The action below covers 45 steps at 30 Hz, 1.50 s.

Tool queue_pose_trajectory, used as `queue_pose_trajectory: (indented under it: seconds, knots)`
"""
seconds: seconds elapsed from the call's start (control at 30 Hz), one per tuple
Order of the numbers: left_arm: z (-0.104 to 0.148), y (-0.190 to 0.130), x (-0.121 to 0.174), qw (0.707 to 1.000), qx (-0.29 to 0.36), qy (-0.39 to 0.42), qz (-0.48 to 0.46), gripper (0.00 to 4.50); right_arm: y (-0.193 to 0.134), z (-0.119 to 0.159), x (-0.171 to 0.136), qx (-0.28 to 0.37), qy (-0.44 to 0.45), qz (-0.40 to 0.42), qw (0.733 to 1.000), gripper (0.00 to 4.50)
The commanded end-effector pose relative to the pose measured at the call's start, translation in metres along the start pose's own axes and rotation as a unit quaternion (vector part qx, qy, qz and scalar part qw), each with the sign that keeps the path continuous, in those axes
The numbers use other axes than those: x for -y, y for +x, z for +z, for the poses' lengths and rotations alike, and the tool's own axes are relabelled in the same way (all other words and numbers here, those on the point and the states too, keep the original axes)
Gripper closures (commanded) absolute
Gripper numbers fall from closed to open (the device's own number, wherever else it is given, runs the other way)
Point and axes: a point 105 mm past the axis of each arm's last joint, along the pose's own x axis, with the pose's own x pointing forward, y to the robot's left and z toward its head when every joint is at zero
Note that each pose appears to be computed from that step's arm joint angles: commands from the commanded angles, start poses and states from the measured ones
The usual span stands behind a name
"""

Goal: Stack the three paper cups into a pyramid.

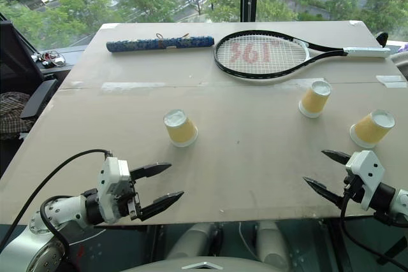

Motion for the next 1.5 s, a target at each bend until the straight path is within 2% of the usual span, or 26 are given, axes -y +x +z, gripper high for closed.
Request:
queue_pose_trajectory:
  seconds: [0.03, 0.17, 0.33, 0.43, 0.53, 0.6, 0.7, 0.83, 0.9, 1.03, 1.17, 1.33, 1.5]
  knots:
    - [0.007, 0.0, 0.001, 1.0, 0.022, 0.012, -0.012, 0.0, 0.003, 0.011, 0.002, 0.022, -0.019, -0.02, 0.999, 0.13]
    - [0.009, -0.004, -0.006, 0.999, 0.049, 0.013, -0.006, 0.0, 0.017, 0.025, -0.001, 0.057, -0.023, -0.057, 0.997, 0.13]
    - [0.01, -0.007, -0.018, 0.997, 0.063, 0.011, 0.034, 0.0, 0.032, 0.051, -0.02, 0.102, -0.026, -0.004, 0.994, 0.13]
    - [0.011, -0.011, -0.029, 0.995, 0.07, 0.011, 0.073, 0.0, 0.046, 0.072, -0.038, 0.127, -0.045, 0.059, 0.989, 0.13]
    - [0.014, -0.014, -0.033, 0.993, 0.074, 0.016, 0.087, 0.0, 0.053, 0.074, -0.03, 0.127, -0.039, 0.041, 0.99, 0.13]
    - [0.016, -0.015, -0.034, 0.993, 0.079, 0.016, 0.09, 0.0, 0.052, 0.066, -0.016, 0.111, -0.035, 0.006, 0.993, 0.13]
    - [0.025, -0.012, -0.021, 0.994, 0.088, 0.024, 0.053, 0.0, 0.038, 0.057, 0.019, 0.115, -0.02, -0.098, 0.988, 0.13]
    - [0.033, -0.004, 0.007, 0.995, 0.084, 0.037, -0.032, 0.0, -0.005, 0.044, 0.075, 0.1, -0.061, -0.284, 0.952, 0.13]
    - [0.037, -0.001, 0.015, 0.994, 0.084, 0.039, -0.063, 0.0, -0.023, 0.043, 0.091, 0.1, -0.06, -0.344, 0.932, 0.13]
    - [0.047, 0.004, 0.023, 0.989, 0.089, 0.046, -0.108, 0.0, -0.048, 0.028, 0.117, 0.045, -0.069, -0.433, 0.898, 0.13]
    - [0.063, 0.01, 0.027, 0.983, 0.107, 0.052, -0.14, 0.0, -0.053, 0.018, 0.126, 0.036, -0.02, -0.46, 0.887, 0.13]
    - [0.075, 0.016, 0.036, 0.977, 0.116, 0.061, -0.166, 0.0, -0.042, 0.015, 0.132, 0.054, 0.057, -0.46, 0.884, 0.13]
    - [0.081, 0.016, 0.052, 0.975, 0.12, 0.066, -0.172, 0.0, -0.042, 0.008, 0.144, 0.048, 0.11, -0.489, 0.864, 0.13]
